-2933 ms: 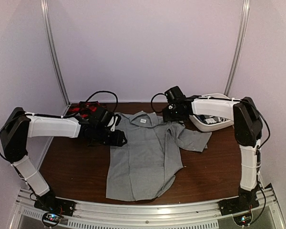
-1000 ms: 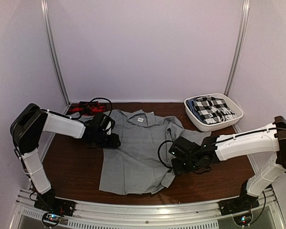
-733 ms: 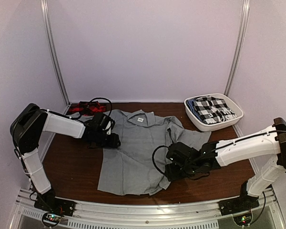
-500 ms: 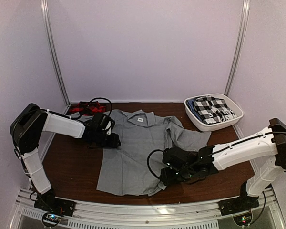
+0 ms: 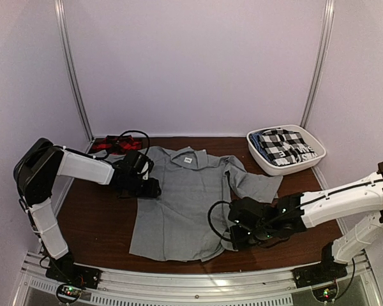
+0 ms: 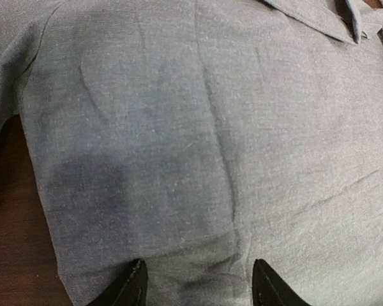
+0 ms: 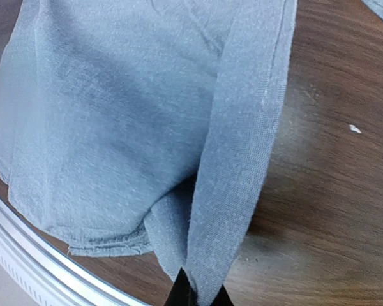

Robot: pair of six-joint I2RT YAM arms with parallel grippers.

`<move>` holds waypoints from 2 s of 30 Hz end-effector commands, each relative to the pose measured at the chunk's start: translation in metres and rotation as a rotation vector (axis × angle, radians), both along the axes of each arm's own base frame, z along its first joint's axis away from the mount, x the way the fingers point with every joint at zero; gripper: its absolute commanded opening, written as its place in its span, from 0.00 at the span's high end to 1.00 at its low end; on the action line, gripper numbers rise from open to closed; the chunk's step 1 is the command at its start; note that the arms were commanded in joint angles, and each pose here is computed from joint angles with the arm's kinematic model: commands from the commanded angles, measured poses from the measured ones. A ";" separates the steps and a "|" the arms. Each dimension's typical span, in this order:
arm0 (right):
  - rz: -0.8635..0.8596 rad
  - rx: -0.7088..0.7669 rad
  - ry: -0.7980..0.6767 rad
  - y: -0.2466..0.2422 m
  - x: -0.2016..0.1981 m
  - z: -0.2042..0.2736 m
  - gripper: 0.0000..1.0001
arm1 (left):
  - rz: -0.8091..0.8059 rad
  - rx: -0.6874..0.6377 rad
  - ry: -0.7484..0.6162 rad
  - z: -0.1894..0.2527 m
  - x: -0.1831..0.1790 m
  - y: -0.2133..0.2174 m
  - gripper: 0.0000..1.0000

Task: Fold and stack the long sleeve shirts
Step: Flatten out the crumpled shirt at the center of the board.

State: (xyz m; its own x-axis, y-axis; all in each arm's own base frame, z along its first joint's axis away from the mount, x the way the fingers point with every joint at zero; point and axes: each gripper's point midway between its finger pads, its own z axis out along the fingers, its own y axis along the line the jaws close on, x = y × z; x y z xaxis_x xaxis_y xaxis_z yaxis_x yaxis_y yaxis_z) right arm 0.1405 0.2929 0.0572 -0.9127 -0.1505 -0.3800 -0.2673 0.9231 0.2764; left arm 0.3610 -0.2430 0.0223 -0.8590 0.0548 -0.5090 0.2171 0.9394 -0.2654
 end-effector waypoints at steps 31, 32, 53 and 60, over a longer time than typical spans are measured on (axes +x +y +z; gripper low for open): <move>-0.063 -0.159 -0.086 -0.063 0.022 0.048 0.36 | -0.061 -0.048 0.021 0.064 -0.025 0.004 0.30; -0.060 -0.146 -0.102 -0.056 0.028 0.050 0.36 | -0.067 -0.062 0.029 0.066 -0.032 0.002 0.30; -0.068 0.015 -0.229 0.032 0.161 0.005 0.35 | 0.095 -0.165 0.284 -0.005 -0.159 0.031 0.29; -0.074 -0.006 -0.174 0.019 0.144 -0.026 0.35 | 0.255 -0.052 0.297 -0.017 -0.184 0.084 0.29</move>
